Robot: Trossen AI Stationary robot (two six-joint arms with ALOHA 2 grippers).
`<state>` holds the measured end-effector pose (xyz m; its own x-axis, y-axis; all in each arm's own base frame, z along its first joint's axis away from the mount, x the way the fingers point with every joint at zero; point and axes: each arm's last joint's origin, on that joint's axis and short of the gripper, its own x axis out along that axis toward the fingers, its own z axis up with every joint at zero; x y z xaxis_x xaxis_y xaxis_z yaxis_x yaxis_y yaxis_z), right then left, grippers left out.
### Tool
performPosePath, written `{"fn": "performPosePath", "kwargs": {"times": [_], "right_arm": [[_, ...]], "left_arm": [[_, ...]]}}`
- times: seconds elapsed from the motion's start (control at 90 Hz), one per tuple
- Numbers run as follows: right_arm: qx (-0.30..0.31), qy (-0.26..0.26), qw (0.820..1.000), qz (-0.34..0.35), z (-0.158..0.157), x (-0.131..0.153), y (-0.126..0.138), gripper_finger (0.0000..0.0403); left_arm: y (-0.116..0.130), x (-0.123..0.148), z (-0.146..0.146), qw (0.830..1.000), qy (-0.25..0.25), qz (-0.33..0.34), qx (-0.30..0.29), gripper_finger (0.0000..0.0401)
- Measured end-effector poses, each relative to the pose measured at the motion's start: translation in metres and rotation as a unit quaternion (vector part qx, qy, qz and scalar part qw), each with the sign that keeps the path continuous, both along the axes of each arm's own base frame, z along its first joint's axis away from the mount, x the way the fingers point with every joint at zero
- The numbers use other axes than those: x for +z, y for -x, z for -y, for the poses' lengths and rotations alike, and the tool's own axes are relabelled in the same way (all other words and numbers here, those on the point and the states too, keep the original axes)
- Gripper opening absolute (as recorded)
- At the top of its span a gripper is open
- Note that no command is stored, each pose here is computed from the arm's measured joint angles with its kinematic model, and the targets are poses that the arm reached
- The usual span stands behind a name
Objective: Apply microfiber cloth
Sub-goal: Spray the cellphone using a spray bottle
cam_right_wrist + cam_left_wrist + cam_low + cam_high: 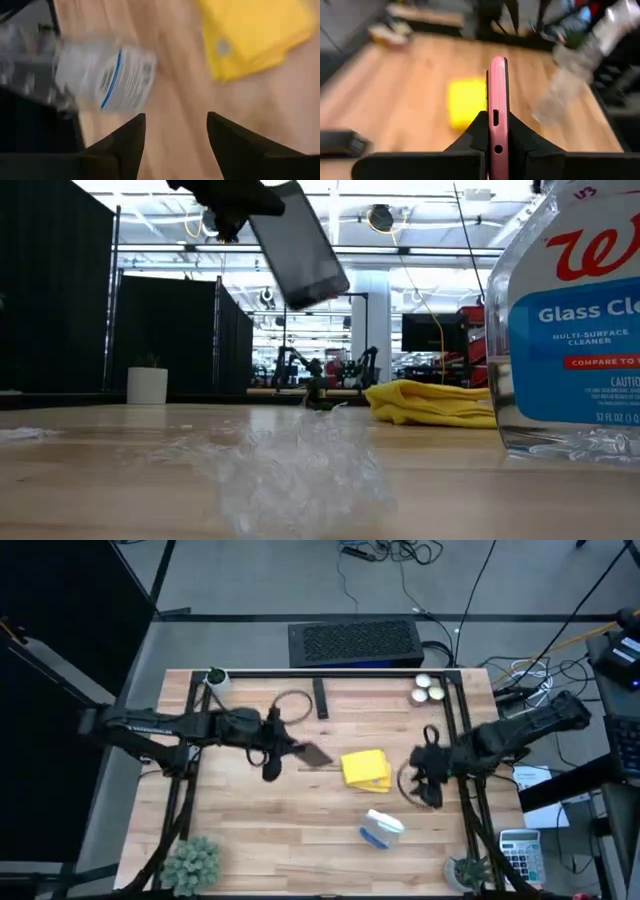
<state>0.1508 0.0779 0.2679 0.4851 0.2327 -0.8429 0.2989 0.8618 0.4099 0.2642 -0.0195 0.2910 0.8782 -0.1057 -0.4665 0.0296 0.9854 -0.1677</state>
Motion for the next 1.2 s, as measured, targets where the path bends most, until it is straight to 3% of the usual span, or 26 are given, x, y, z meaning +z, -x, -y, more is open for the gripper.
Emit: {"fn": "performPosePath", "kwargs": {"times": [0.278,0.522,0.622,0.856,1.2], "right_arm": [[-0.026,0.022,0.999,0.041,-0.04,-0.04,0.007,0.018],[-0.04,0.043,0.998,0.032,-0.066,-0.069,-0.006,0.018],[-0.04,0.029,0.998,0.05,-0.078,-0.076,-0.014,0.018],[-0.065,-0.015,0.995,0.07,-0.097,-0.087,-0.023,0.018],[-0.071,-0.03,0.994,0.076,-0.111,-0.106,-0.035,0.018]], "left_arm": [[-0.026,-0.04,0.056,0.996,0.043,-0.055,-0.063,0.0008],[-0.047,-0.061,0.098,0.991,0.086,-0.007,-0.103,0.0008],[-0.055,-0.07,0.108,0.99,0.094,0.012,-0.1,0.0008],[-0.073,-0.086,0.109,0.992,0.096,0.044,-0.068,0.0008],[-0.086,-0.085,0.095,0.994,0.082,0.049,-0.046,0.0008]]}}
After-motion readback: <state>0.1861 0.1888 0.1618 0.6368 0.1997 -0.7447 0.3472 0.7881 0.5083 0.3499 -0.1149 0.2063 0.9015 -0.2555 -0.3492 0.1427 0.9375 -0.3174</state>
